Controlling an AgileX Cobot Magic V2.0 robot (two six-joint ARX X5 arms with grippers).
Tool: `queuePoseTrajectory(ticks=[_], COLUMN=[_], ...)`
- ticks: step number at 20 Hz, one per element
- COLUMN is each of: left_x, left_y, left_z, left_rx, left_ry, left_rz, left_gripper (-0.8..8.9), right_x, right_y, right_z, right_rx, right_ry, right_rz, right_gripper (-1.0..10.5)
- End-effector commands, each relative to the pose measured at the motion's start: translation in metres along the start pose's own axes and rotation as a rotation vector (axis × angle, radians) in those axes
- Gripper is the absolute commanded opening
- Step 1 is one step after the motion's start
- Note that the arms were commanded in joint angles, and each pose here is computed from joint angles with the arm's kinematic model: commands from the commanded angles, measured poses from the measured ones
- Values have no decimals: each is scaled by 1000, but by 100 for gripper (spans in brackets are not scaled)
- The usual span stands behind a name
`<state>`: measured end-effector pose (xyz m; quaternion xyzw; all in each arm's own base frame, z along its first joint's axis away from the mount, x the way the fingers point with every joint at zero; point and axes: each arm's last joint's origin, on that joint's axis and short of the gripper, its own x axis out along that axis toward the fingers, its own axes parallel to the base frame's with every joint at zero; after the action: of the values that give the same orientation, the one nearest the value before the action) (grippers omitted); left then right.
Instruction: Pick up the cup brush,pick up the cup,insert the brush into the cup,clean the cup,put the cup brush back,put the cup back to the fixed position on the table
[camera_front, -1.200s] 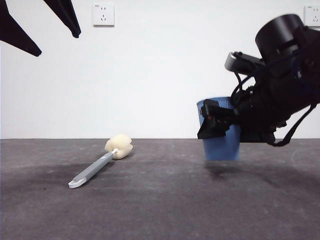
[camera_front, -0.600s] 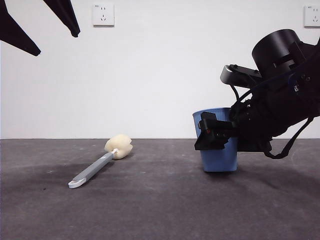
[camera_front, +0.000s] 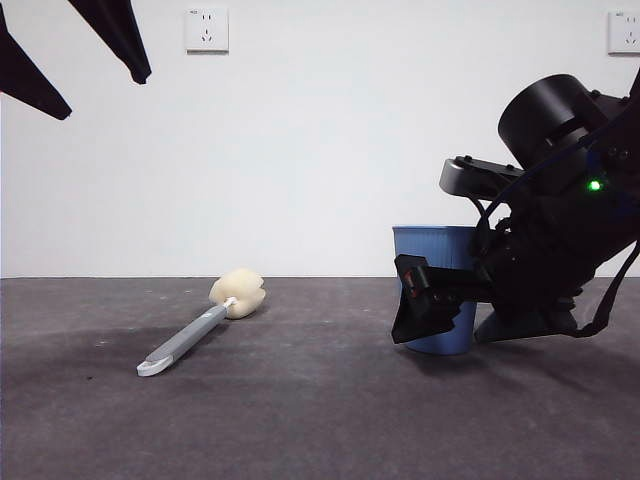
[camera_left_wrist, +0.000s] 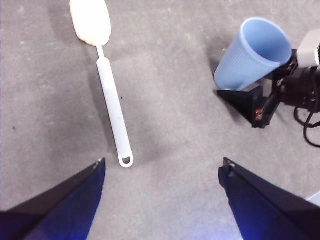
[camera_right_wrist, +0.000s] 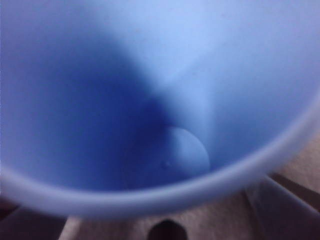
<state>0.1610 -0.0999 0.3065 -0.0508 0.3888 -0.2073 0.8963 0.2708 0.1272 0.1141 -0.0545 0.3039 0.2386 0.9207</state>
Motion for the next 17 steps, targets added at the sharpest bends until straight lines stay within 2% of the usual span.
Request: queuePoseTrajectory(ticks=[1, 6, 12, 17], left_x=[2, 2, 2, 1], left_y=[1, 1, 1, 0], left_z=[-2, -2, -4, -13], left_rx=[16, 20, 56, 137], left_ry=[6, 10, 33, 144], left_rz=[5, 5, -1, -114], left_gripper=[381, 381, 377, 377], right_x=[-6, -31, -97, -161], right_y=[1, 8, 30, 46], right_z=[1, 13, 23, 24], right_rx=[17, 29, 65, 67], right_ry=[3, 31, 136, 194], right_rz=[0, 12, 68, 129], right_gripper=[572, 572, 570, 567])
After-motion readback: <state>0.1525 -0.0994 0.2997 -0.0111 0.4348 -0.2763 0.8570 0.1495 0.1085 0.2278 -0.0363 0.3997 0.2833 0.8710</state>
